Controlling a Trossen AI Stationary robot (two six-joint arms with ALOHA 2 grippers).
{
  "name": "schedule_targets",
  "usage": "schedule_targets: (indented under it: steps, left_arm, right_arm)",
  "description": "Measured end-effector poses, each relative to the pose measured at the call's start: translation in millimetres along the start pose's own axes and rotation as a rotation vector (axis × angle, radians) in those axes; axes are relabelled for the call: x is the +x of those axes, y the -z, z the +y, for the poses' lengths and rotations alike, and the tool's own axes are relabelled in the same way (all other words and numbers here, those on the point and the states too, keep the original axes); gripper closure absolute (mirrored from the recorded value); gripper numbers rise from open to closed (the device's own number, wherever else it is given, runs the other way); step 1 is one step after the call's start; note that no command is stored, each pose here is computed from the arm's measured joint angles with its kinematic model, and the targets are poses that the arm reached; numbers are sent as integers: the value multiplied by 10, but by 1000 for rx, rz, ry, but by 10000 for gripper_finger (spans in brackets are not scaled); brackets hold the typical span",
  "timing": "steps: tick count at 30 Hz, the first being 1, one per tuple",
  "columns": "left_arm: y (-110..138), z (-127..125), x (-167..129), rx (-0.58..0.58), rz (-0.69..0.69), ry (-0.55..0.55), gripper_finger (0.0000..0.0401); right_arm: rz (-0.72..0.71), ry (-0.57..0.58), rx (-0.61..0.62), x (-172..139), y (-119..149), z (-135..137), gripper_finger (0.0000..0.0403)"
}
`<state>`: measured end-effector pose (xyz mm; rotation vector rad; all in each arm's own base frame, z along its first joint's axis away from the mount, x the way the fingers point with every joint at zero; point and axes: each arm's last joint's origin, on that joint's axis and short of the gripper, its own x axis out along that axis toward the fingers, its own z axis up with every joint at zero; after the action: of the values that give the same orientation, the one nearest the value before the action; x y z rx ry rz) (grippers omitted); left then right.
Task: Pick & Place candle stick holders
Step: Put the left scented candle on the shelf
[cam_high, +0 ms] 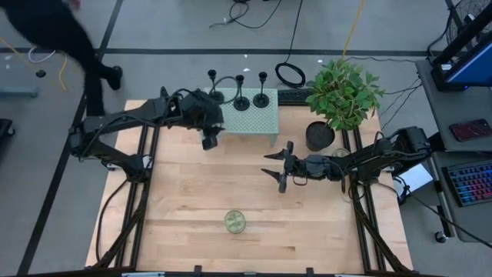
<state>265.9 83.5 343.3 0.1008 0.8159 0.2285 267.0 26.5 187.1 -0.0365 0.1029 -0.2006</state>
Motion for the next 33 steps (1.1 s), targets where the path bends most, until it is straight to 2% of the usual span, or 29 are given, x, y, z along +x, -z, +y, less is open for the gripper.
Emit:
schedule_targets:
  steps: [2, 6, 13, 20, 23, 27, 29, 33]
  left_arm:
    - [-24, -109, -6, 27, -11, 38, 249]
    - [-69, -394, -33, 80, -40, 187, 230]
    - [-51, -1058, -33, 194, -89, 430, 239]
    - [274, -1732, 114, 359, -108, 578, 257]
    - [401, -1960, 193, 402, -188, 624, 266]
    - [653, -2166, 331, 434, -236, 668, 274]
    - [789, -2208, 379, 449, -213, 679, 275]
    - [837, -2302, 478, 450, -253, 696, 275]
  right_arm:
    - [0, 0, 0, 0, 0, 0, 168]
    - [1, 0, 0, 0, 1, 0, 170]
    - [8, 0, -3, 0, 8, 1, 172]
    - [23, 0, -7, -1, 23, 1, 171]
    - [31, 0, -10, -1, 31, 1, 175]
    - [31, 0, -10, -1, 31, 1, 175]
    - [31, 1, -4, -1, 31, 1, 174]
    - [29, 2, 39, -1, 29, 1, 175]
